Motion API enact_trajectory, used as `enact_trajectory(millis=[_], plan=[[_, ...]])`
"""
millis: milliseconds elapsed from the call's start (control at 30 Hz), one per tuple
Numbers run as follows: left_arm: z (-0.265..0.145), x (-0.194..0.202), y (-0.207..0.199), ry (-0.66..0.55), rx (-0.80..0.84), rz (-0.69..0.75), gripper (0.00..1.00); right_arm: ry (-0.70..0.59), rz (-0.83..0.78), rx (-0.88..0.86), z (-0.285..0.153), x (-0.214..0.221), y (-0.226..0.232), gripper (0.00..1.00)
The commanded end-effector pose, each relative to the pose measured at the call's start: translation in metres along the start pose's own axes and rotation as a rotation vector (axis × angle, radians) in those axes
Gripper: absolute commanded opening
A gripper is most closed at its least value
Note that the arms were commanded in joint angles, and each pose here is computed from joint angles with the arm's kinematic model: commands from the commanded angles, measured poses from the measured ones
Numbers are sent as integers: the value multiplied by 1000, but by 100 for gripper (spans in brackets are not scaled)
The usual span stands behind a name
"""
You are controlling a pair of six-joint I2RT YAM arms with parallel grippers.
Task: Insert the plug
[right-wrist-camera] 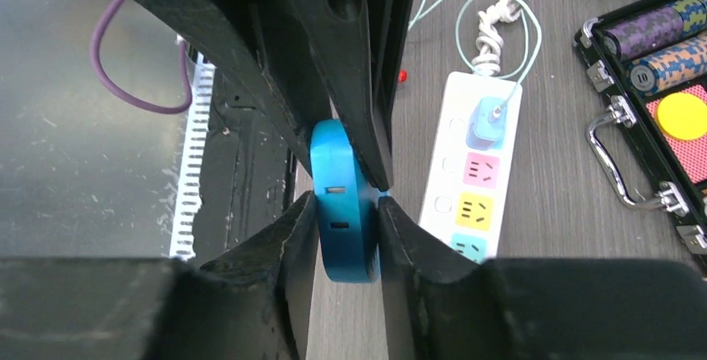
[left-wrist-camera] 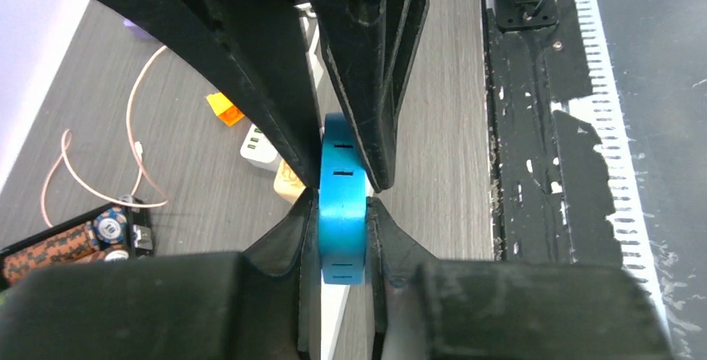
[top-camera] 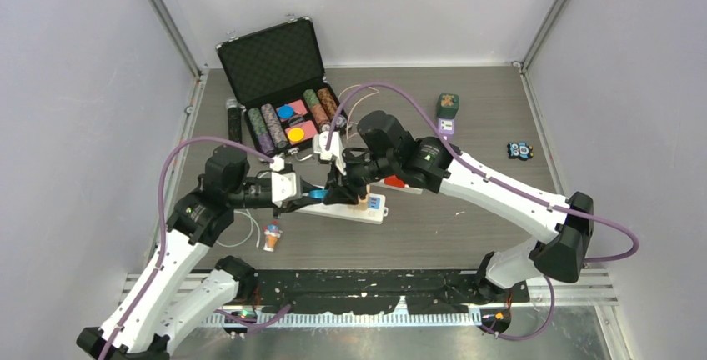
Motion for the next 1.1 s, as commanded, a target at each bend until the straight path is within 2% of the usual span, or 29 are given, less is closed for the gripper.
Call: enact_trajectory(millis=[0,33,67,100,133,333,467,533,600,667,733,933,1067], plan=[[0,-8,1,-42,-15,4,25,-52,-27,21,0,-18,-9,29],[0,-8,2,-43,-29,-11,35,-42,-22,8,0,-18,-9,18],[0,-8,4,-45,-49,-21,59,-37,-20,4,1,-19,-9,12],[0,-8,6,-43,-68,-31,93,-23,-12,3,1,-17,-10,7],[0,-6,8,-40,-89,-34,99,-18,-10,3,2,-17,-10,6],[-10,11,13,-12,-250,-29,100,7,-14,47,6,-5,-15,5],[-22,32,17,-8,-428,-19,100,64,-2,106,16,17,-21,5],[-32,32,20,-72,-551,2,100,96,7,149,23,32,-26,5],[-41,35,25,-157,-692,-41,100,110,12,182,30,43,-30,5],[-53,36,32,-286,-873,-173,100,118,13,202,38,52,-34,5],[-65,35,35,-342,-1003,-277,100,135,26,223,46,62,-39,5],[-74,32,36,-304,-1099,-412,100,183,42,261,68,87,-53,5],[-73,32,38,-289,-1113,-452,100,190,32,272,80,97,-60,5]])
Point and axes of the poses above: each gripper's point midway between its finger pads, its own z axis out along the fingers, its own y axis along the line the jaws close on, x = y × z, the point moved 7 cm from there along -z, back along the fingers, and after that the axes turned 13 degrees about -z, right-handed, at the moved point
